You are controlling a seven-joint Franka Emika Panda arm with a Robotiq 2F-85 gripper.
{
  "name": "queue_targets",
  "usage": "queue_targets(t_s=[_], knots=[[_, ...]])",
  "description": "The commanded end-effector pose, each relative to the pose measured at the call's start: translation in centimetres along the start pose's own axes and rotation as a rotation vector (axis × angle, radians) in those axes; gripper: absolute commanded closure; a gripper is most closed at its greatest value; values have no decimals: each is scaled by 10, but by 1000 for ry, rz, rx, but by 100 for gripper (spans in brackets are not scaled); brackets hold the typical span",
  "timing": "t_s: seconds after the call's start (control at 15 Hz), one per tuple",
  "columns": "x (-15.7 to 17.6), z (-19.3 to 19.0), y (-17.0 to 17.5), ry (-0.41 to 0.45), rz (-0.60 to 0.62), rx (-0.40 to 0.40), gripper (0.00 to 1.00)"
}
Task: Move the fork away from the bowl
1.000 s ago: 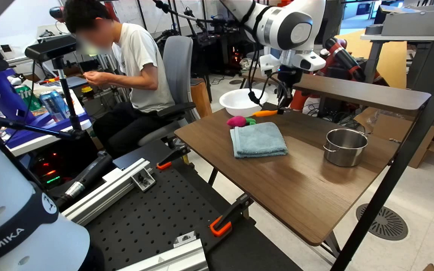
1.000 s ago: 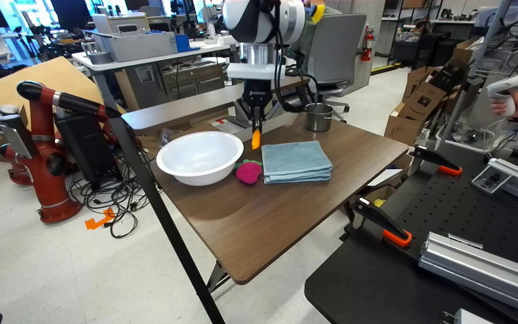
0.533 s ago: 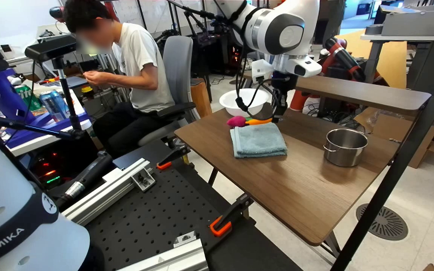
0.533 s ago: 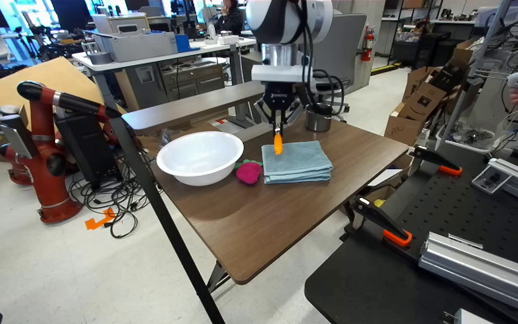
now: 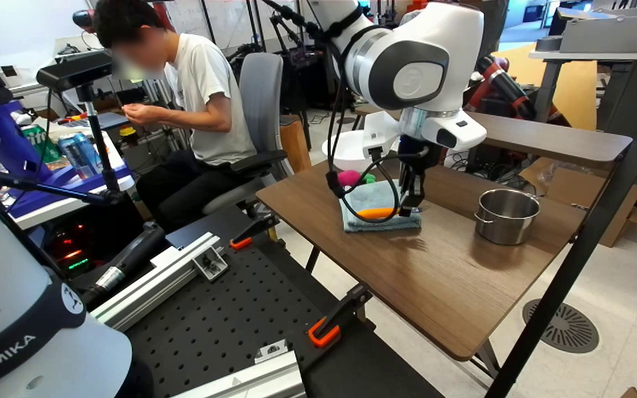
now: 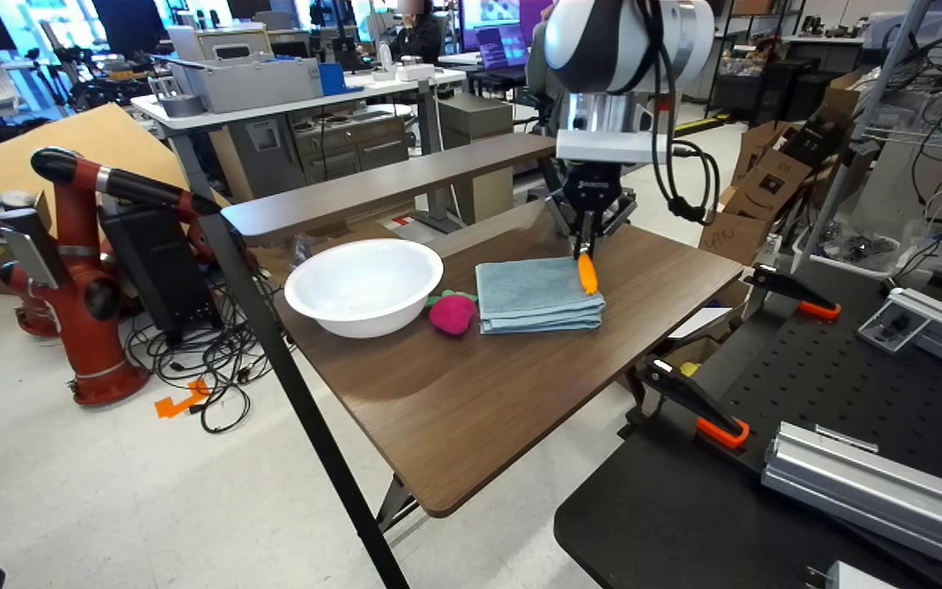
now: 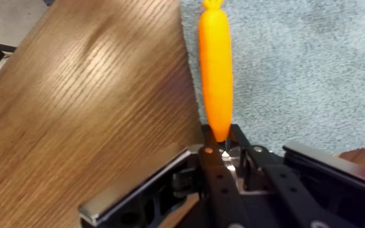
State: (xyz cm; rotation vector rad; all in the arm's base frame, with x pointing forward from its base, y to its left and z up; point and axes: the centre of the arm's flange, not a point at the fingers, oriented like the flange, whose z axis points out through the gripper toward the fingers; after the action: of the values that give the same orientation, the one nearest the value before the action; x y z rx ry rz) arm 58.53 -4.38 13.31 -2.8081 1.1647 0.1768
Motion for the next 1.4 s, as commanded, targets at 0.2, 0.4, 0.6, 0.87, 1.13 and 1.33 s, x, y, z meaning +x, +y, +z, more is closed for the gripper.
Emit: queue_targets(t_s=[0.2,0.4,0.6,0.87,1.13,1.33], knots=[[-6,-17,73,15,6,79,96],[9,-10,94,-3,4,86,96],[24,-11,112,-10,16,99,96],[45,-1,134,-24,24,100,96],[61,18,144,-34,31,88,96],[71,30,145,-53,35,86,96]])
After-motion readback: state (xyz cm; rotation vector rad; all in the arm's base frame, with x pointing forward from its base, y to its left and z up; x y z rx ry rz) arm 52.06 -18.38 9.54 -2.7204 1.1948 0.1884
